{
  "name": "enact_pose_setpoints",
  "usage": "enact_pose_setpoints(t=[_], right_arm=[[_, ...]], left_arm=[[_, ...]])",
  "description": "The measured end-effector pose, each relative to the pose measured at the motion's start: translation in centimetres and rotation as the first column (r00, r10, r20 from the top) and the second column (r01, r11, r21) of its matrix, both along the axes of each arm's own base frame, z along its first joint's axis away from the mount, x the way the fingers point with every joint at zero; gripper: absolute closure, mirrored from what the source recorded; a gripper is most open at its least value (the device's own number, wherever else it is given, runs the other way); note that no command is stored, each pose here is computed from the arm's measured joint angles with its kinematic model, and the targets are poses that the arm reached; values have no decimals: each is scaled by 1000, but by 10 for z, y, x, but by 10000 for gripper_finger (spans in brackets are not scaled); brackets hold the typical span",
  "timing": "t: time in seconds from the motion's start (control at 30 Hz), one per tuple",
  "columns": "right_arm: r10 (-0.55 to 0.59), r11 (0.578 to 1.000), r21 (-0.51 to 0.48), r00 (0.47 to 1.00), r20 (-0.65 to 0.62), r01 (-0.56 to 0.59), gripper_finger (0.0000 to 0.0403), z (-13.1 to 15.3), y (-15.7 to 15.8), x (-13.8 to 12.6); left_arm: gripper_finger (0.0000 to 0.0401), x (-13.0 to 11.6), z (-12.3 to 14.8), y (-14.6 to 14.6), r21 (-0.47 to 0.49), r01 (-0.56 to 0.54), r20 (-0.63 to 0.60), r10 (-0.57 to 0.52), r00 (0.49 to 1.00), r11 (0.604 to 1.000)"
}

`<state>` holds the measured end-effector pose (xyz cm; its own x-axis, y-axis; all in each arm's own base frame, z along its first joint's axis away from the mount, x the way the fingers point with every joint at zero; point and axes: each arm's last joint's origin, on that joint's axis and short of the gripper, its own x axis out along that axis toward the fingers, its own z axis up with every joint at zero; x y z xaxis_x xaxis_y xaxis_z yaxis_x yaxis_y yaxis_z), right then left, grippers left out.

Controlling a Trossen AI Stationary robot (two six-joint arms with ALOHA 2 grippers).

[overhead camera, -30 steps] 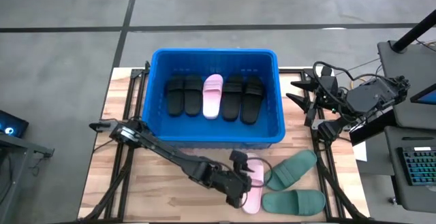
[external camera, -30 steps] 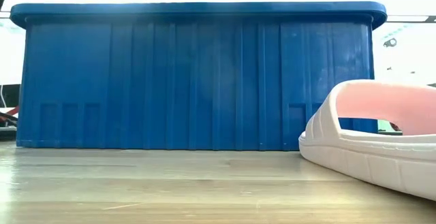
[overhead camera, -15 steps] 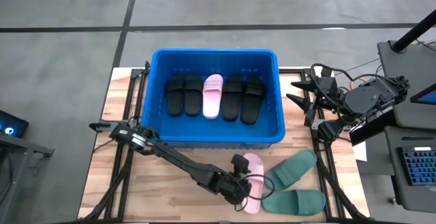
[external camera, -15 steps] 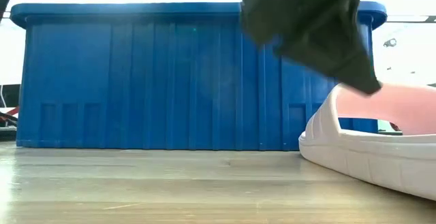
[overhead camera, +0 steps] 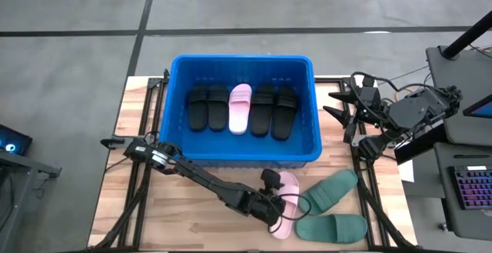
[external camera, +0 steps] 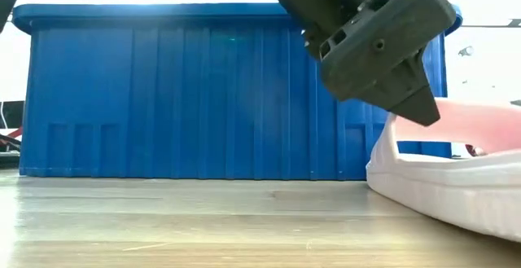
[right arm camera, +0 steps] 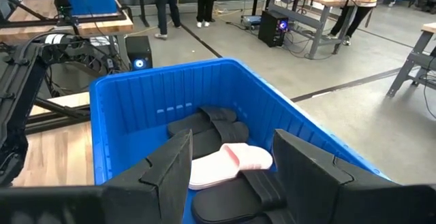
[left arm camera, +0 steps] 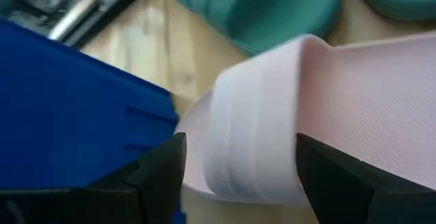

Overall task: Pick and place slides into bin
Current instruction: Put the pink slide into the blue bin

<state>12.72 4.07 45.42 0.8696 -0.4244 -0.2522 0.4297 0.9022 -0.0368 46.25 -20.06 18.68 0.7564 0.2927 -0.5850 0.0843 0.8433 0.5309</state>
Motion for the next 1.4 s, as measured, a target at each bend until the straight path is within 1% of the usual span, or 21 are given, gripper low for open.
enact_pose_setpoints(t=[0.17, 0.27, 0.4, 0.63, 0.7, 0.83, 0.97, 1.03, 1.23, 1.33, 1.4], right_arm=[[0, 1000, -3, 1000, -5, 0, 209, 0, 0, 0], [0, 1000, -3, 1000, -4, 0, 209, 0, 0, 0], [0, 1000, -3, 1000, -4, 0, 209, 0, 0, 0], [0, 1000, -3, 1000, -4, 0, 209, 0, 0, 0], [0, 1000, -3, 1000, -4, 0, 209, 0, 0, 0], [0, 1000, -3, 1000, -4, 0, 209, 0, 0, 0], [0, 1000, -3, 1000, -4, 0, 209, 0, 0, 0], [0, 1000, -3, 1000, -4, 0, 209, 0, 0, 0], [0, 1000, -3, 1000, -3, 0, 209, 0, 0, 0], [2, 1000, -9, 1000, -5, -2, 209, 0, 0, -1], [3, 1000, -12, 1000, -6, -3, 209, 0, -1, -1]], left_arm=[[159, 3, -3, 9, 13, -28, -1, 28, 1000, 1000], [184, 5, -5, 16, -28, -46, -4, 46, 999, 999], [238, 7, -8, 22, -128, -106, 3, 107, 994, 986], [365, 8, -8, 23, -173, -78, -4, 78, 997, 982], [390, 8, -7, 23, -174, -78, -3, 79, 997, 982], [395, 5, -1, 21, -193, -57, -19, 55, 998, 980], [398, -7, 17, 17, -230, -6, -72, -11, 997, 973], [399, -14, 27, 15, -232, 5, -94, -28, 995, 973], [400, -41, 72, 15, -295, 36, -116, -73, 991, 955], [400, -55, 101, 15, -360, 94, -85, -133, 987, 928], [400, -63, 122, 16, -390, 126, -25, -148, 989, 912]])
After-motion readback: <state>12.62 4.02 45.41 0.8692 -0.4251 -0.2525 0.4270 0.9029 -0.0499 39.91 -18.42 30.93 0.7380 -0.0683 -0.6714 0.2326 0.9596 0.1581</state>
